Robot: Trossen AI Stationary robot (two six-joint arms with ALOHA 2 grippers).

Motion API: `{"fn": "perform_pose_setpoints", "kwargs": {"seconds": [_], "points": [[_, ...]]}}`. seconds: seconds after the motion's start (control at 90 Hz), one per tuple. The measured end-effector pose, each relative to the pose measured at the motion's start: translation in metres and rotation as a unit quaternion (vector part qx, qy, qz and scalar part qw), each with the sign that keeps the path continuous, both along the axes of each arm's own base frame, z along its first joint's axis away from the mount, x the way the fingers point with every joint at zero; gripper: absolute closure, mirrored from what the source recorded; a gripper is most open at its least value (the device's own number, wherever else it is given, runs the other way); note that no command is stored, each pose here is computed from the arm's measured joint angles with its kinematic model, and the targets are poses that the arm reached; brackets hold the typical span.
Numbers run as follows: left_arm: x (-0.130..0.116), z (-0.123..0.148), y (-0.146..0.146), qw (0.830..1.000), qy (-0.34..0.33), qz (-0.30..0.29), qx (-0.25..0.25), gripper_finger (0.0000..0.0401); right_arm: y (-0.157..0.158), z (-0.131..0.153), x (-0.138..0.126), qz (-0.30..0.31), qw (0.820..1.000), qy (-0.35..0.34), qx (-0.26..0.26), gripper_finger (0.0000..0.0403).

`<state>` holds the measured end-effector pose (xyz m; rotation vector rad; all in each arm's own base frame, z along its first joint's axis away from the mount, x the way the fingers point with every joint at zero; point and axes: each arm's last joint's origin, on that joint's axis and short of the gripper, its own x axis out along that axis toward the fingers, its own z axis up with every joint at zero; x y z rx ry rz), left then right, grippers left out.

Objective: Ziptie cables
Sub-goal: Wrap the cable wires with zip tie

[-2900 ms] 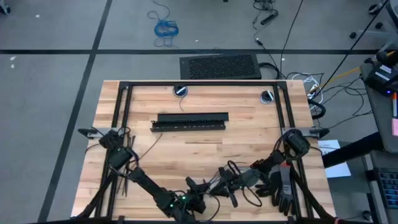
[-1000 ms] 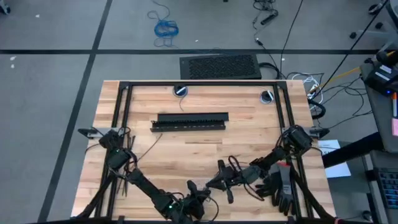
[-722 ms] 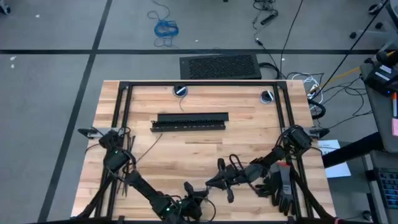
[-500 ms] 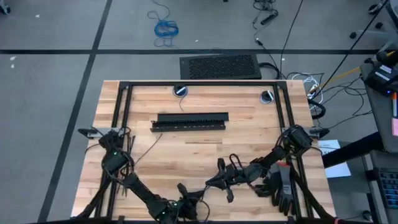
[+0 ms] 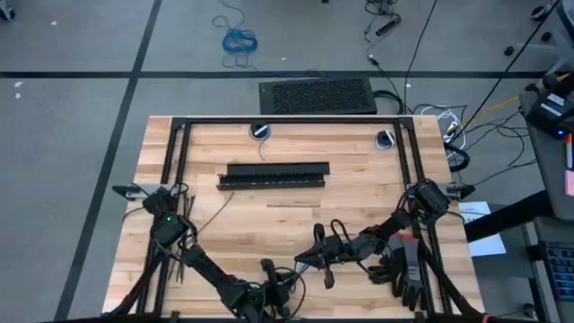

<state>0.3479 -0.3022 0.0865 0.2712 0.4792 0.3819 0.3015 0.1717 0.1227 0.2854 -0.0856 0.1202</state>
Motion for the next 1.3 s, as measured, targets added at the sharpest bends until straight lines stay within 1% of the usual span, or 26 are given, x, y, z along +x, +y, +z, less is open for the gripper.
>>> {"fn": "perform_pose_setpoints", "kwargs": {"seconds": [0.044, 0.111, 0.2, 0.256, 0.333, 0.422, 0.511, 0.544, 0.6, 0.656, 0.789, 0.844, 0.944, 1.0, 1.3], "points": [[-0.005, 0.001, -0.001, 1.0, 0.002, 0.006, -0.011, 0.0332, -0.002, -0.002, 0.001, 0.001, 1.0, 0.008, -0.014, 0.0403], [-0.016, 0.007, -0.007, 0.999, -0.008, 0.015, -0.027, 0.0332, -0.003, -0.009, 0.003, 0.01, 0.999, 0.039, -0.036, 0.0403], [-0.033, 0.02, -0.02, 0.999, -0.04, 0.02, -0.008, 0.0332, -0.003, -0.018, 0.002, 0.008, 0.996, 0.081, -0.035, 0.0403], [-0.044, 0.026, -0.024, 0.998, -0.05, 0.022, 0.007, 0.0332, -0.003, -0.02, 0.002, 0.008, 0.996, 0.084, -0.03, 0.0403], [-0.052, 0.027, -0.023, 0.998, -0.045, 0.028, 0.017, 0.0332, -0.003, -0.019, 0.002, 0.008, 0.996, 0.079, -0.029, 0.0403], [-0.052, 0.027, -0.016, 0.996, -0.063, 0.057, 0.012, 0.0332, -0.003, -0.014, 0.003, 0.007, 0.998, 0.054, -0.037, 0.0403], [-0.046, 0.028, -0.011, 0.993, -0.089, 0.079, 0.002, 0.0332, -0.003, -0.008, 0.003, 0.014, 0.997, 0.021, -0.071, 0.0403], [-0.043, 0.029, -0.01, 0.992, -0.097, 0.083, -0.006, 0.0332, -0.002, -0.007, 0.003, 0.015, 0.997, 0.013, -0.076, 0.0403], [-0.039, 0.03, -0.01, 0.99, -0.11, 0.089, -0.019, 0.0332, -0.002, -0.007, 0.003, 0.016, 0.997, 0.011, -0.079, 0.0403], [-0.036, 0.033, -0.011, 0.987, -0.13, 0.093, -0.019, 0.0332, -0.003, -0.007, 0.003, 0.016, 0.997, 0.013, -0.08, 0.0403], [-0.037, 0.043, -0.021, 0.97, -0.212, 0.12, -0.02, 0.0332, -0.005, -0.01, 0.004, 0.012, 0.996, 0.026, -0.09, 0.0403], [-0.037, 0.045, -0.024, 0.962, -0.236, 0.129, -0.045, 0.0331, -0.004, -0.009, 0.004, 0.01, 0.996, 0.02, -0.091, 0.0403], [-0.031, 0.047, -0.023, 0.936, -0.282, 0.148, -0.147, 0.0331, -0.001, -0.005, 0.001, 0.001, 0.995, 0.002, -0.1, 0.0403], [-0.026, 0.046, -0.021, 0.93, -0.282, 0.15, -0.181, 0.0331, 0.0, -0.003, 0.0, 0.001, 0.994, -0.009, -0.108, 0.0403], [-0.009, 0.042, -0.007, 0.93, -0.261, 0.157, -0.204, 0.0331, -0.001, -0.001, 0.001, -0.003, 0.994, -0.019, -0.109, 0.0403]]}}
